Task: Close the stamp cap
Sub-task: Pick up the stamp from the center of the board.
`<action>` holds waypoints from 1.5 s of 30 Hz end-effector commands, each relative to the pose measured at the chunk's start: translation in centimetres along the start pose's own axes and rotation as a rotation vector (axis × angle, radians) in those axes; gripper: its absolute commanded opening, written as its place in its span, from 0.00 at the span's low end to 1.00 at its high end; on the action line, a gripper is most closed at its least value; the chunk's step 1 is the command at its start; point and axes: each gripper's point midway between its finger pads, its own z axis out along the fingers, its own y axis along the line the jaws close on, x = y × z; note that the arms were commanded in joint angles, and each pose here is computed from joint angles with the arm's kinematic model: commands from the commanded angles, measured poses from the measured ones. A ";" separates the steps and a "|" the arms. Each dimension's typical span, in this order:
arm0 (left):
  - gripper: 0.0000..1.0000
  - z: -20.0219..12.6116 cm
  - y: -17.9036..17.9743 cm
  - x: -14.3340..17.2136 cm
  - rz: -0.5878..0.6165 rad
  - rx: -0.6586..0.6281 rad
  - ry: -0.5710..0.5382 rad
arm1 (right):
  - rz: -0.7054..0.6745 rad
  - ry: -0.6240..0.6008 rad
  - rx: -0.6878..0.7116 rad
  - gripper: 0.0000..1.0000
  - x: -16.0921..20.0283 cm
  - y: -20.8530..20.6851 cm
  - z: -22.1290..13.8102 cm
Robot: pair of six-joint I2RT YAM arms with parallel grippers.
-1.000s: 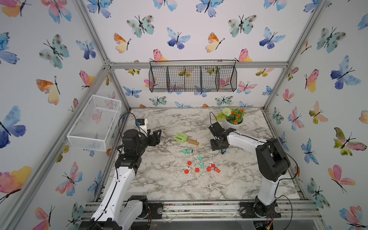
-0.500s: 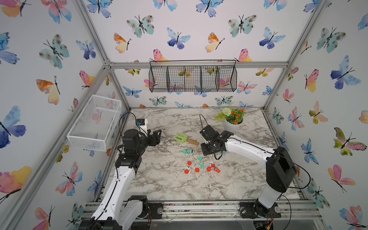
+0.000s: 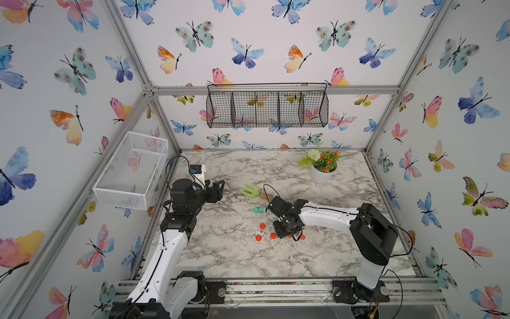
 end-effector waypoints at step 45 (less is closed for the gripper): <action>0.66 -1.3 -8.9 -0.8 -0.296 0.270 0.189 | -0.425 -0.694 -0.331 0.10 -6.6 5.7 -13.1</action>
